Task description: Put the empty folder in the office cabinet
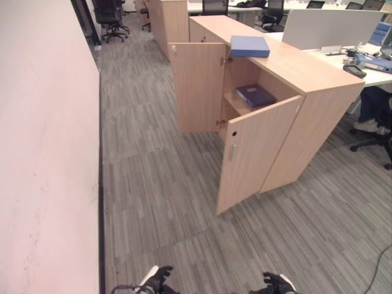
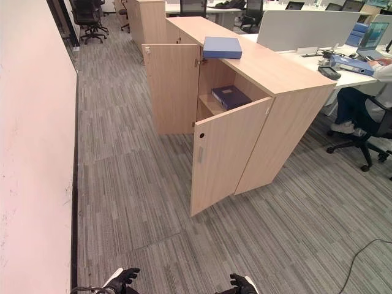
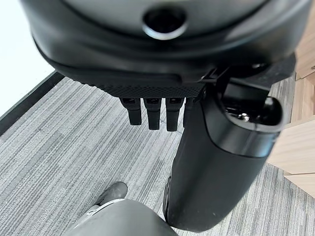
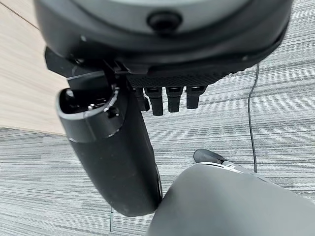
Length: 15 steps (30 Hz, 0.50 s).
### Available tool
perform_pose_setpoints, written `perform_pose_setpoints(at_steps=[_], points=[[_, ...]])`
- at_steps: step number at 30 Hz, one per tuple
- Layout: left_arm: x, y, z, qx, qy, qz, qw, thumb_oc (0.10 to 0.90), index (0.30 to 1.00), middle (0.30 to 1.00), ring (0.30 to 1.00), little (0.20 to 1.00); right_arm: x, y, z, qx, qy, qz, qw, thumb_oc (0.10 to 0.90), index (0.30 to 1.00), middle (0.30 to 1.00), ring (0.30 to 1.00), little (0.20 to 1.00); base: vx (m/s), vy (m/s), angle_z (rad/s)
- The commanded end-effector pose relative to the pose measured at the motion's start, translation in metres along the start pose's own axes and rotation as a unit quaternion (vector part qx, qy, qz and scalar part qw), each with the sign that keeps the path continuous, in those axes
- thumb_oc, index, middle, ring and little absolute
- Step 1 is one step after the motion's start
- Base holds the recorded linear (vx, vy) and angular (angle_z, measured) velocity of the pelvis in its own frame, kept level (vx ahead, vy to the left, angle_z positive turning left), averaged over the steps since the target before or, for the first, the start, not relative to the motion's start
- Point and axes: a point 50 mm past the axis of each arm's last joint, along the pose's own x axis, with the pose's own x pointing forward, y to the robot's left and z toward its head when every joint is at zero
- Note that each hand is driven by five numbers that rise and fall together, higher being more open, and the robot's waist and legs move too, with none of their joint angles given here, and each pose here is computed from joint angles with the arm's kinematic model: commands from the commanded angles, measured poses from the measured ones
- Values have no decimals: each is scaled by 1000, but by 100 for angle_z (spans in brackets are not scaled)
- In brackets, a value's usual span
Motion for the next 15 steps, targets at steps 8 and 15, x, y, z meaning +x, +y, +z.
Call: perform_pose_setpoints(at_steps=[8, 15], points=[[4, -9, 15, 0, -16, -19, 1000, 800, 900, 900, 900, 900, 3, 2, 8, -37, -5, 9, 999, 800, 900, 900, 900, 900, 0, 0, 0], [4, -9, 15, -3, -15, -18, 1000, 800, 900, 900, 900, 900, 3, 2, 8, -37, -3, 10, 999, 800, 900, 900, 900, 900, 0, 0, 0]])
